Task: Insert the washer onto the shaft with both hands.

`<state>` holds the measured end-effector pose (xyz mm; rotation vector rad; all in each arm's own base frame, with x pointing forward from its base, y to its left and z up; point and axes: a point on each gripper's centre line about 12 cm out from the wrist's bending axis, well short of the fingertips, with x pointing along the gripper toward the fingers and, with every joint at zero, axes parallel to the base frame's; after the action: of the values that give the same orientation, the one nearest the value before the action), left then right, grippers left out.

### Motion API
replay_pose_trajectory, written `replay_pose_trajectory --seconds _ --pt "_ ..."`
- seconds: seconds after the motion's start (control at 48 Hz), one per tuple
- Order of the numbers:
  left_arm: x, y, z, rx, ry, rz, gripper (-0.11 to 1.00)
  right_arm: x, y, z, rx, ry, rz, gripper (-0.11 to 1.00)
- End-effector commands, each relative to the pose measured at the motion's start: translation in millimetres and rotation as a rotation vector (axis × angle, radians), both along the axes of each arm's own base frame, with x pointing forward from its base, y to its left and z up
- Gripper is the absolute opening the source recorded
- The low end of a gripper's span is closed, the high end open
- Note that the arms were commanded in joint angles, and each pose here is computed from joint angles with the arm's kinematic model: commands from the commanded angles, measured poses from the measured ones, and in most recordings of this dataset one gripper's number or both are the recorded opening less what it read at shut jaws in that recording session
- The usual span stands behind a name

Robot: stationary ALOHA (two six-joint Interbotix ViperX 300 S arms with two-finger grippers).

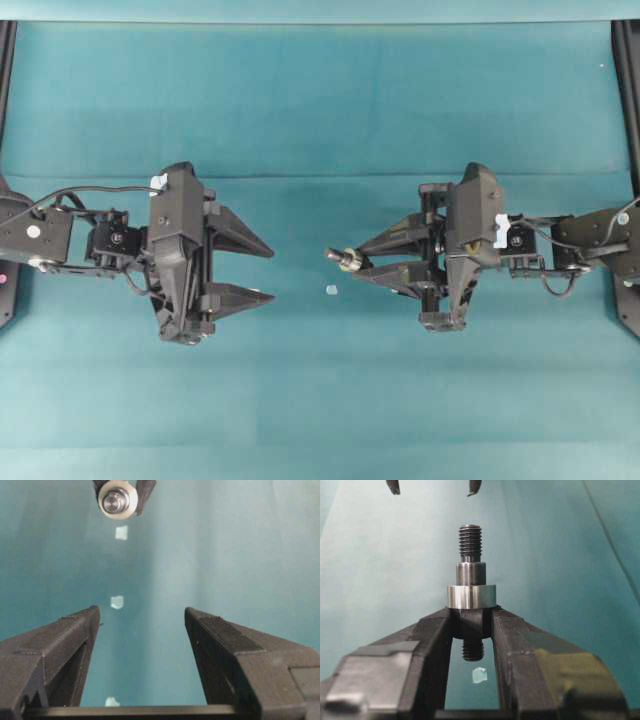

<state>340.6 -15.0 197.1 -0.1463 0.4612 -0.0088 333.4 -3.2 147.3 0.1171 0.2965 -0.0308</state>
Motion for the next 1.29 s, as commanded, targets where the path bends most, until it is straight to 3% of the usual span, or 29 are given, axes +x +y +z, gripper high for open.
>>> replay_pose_trajectory --seconds 0.0,1.271 --pt "2.4 0.4 8.6 0.0 -0.029 0.001 0.75 2.2 0.5 7.8 0.007 -0.025 -0.001 0.0" --pt "4.8 3.4 10.7 0.001 -0.035 0.009 0.75 1.7 1.0 6.2 0.006 -0.011 0.001 0.0"
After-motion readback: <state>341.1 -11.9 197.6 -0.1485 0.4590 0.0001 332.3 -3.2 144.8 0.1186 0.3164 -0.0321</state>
